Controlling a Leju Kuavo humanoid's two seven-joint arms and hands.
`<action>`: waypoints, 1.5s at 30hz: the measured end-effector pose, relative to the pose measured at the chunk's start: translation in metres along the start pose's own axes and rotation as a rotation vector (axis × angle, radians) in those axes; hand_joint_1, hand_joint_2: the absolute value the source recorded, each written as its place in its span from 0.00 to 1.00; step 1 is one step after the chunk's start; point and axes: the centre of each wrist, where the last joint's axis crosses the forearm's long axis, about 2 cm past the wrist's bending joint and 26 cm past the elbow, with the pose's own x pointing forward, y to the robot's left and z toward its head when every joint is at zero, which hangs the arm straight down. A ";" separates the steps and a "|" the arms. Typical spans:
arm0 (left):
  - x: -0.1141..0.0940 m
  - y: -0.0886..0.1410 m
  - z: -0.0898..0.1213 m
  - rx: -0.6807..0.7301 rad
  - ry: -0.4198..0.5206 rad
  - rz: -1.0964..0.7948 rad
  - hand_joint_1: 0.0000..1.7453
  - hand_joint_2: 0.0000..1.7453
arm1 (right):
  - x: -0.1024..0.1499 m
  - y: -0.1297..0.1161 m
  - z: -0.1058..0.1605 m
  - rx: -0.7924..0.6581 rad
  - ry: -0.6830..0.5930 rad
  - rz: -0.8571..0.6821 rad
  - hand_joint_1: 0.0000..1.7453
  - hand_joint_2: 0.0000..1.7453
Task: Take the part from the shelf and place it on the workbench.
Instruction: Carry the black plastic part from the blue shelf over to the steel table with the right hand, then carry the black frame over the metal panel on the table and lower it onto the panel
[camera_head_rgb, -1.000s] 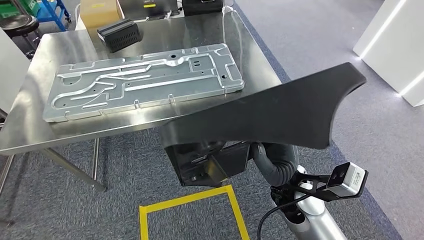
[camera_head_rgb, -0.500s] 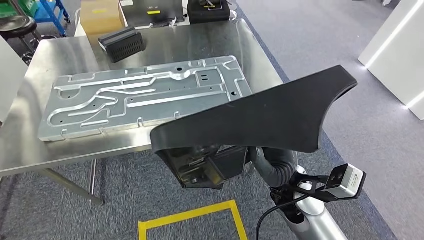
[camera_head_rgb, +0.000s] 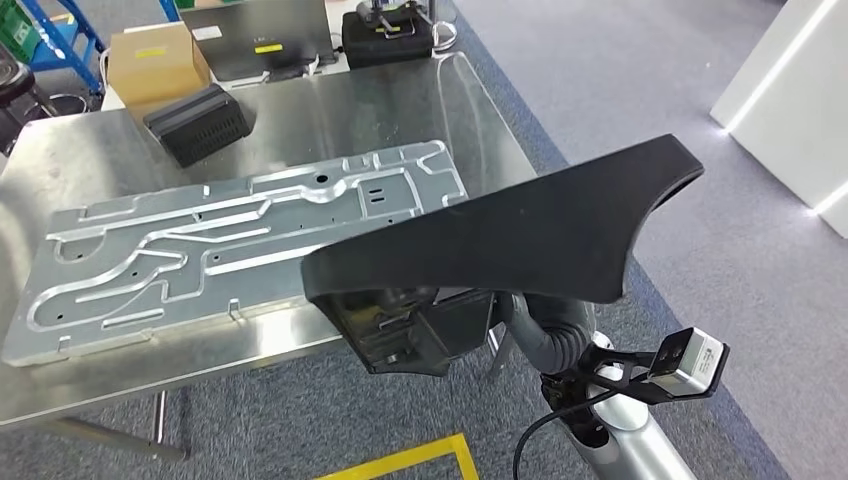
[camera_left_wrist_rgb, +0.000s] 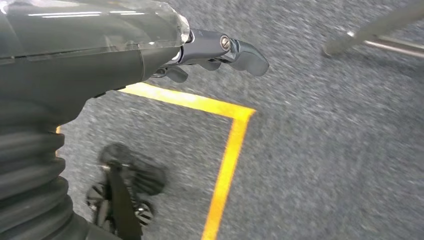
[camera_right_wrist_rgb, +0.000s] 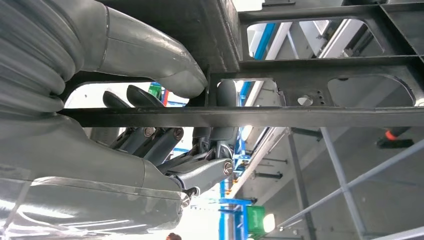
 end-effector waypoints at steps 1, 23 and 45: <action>0.000 0.000 0.000 0.001 0.001 0.000 0.00 1.00 | 0.000 0.000 0.001 -0.001 0.001 0.000 1.00 1.00; 0.003 -0.011 -0.002 -0.031 -0.046 0.049 0.00 1.00 | 0.006 -0.077 -0.121 0.081 0.067 0.524 1.00 1.00; 0.008 -0.018 -0.005 -0.061 -0.062 0.059 0.00 1.00 | -0.086 -0.049 -0.159 0.246 0.319 1.045 1.00 1.00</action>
